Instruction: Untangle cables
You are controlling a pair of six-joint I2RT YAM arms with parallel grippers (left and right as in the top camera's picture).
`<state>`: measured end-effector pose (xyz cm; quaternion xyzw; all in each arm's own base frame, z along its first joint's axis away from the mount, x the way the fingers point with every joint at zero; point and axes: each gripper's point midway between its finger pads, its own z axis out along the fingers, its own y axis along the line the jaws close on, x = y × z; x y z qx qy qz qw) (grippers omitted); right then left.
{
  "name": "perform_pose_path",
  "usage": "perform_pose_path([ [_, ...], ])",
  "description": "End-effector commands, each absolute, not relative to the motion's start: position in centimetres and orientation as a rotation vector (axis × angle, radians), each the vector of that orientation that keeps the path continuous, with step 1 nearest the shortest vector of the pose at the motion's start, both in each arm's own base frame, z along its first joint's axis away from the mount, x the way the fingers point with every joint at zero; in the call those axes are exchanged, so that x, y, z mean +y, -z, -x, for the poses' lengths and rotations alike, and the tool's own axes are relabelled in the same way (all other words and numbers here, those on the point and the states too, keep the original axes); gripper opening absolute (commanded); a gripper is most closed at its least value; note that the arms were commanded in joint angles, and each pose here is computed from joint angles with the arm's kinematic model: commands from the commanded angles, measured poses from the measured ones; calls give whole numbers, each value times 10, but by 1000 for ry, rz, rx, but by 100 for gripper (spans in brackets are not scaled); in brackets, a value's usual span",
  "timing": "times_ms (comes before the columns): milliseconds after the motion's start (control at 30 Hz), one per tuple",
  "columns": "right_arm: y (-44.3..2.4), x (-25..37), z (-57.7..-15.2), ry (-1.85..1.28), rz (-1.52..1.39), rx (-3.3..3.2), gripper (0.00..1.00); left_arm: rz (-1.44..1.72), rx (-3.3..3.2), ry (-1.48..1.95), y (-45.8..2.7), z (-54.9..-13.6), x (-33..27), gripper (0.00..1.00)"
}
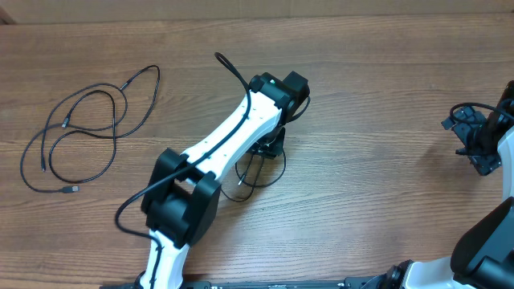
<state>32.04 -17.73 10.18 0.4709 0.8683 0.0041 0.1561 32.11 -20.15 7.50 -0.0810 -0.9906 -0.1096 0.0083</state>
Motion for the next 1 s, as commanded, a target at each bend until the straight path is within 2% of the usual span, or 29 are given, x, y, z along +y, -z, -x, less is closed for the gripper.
perform_pose_path([
  [0,-103,-179,-320,-1,-1348,2477,100,282,-3009,344,-50,-318,-199,43],
  [233,-103,-179,-320,-2,-1348,2477,100,316,-2927,342,-21,-312,-202,40],
  [333,-103,-179,-320,-2,-1348,2477,100,312,-2925,343,-12,-314,-202,25],
  [433,-103,-179,-320,-2,-1348,2477,100,303,-2944,332,-11,-320,-202,5],
  [767,-103,-179,-320,-2,-1348,2477,100,184,-2999,259,-27,-344,-187,4],
  [967,-103,-179,-320,-2,-1348,2477,100,240,-2978,-28,-40,-348,-205,4],
])
